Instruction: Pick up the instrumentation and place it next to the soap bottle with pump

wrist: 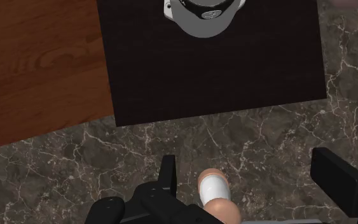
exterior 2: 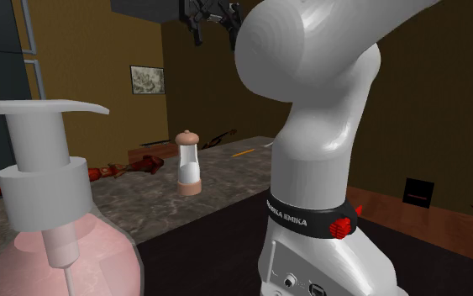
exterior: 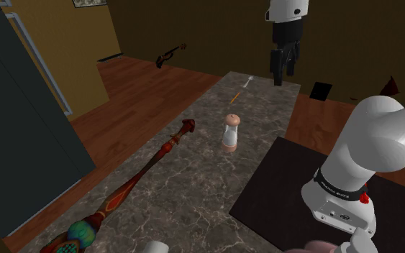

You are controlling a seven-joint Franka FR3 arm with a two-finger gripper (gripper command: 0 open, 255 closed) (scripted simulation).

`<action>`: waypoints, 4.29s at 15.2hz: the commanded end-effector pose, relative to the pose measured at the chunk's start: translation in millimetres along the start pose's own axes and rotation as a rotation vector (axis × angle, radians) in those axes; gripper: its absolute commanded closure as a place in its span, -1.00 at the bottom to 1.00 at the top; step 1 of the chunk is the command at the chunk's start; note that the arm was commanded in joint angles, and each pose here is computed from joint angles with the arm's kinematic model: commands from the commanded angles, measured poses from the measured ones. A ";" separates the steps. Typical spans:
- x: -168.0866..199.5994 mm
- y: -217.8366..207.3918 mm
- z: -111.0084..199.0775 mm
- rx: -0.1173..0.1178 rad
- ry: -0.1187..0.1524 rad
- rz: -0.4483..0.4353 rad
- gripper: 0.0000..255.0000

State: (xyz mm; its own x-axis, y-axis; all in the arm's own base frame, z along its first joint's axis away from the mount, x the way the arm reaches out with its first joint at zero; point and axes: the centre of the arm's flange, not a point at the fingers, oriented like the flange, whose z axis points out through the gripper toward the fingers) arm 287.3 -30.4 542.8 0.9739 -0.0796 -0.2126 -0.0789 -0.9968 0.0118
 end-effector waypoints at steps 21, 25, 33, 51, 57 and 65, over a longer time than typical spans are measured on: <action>155.9 7.3 162.5 0.104 0.177 0.092 -1.00; 159.7 5.3 183.2 0.104 0.177 0.092 -1.00; 162.2 4.0 196.5 0.104 0.177 0.092 -1.00; 155.4 4.4 165.5 0.104 0.177 0.092 1.00; 148.7 4.8 134.6 0.104 0.177 0.092 1.00; 139.7 5.3 93.3 0.104 0.177 0.092 1.00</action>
State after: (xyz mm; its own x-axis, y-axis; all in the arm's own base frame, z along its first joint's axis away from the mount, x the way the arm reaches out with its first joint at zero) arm 403.9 -46.1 415.8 0.9831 -0.1788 -0.0405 -0.1815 -0.9802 -0.0796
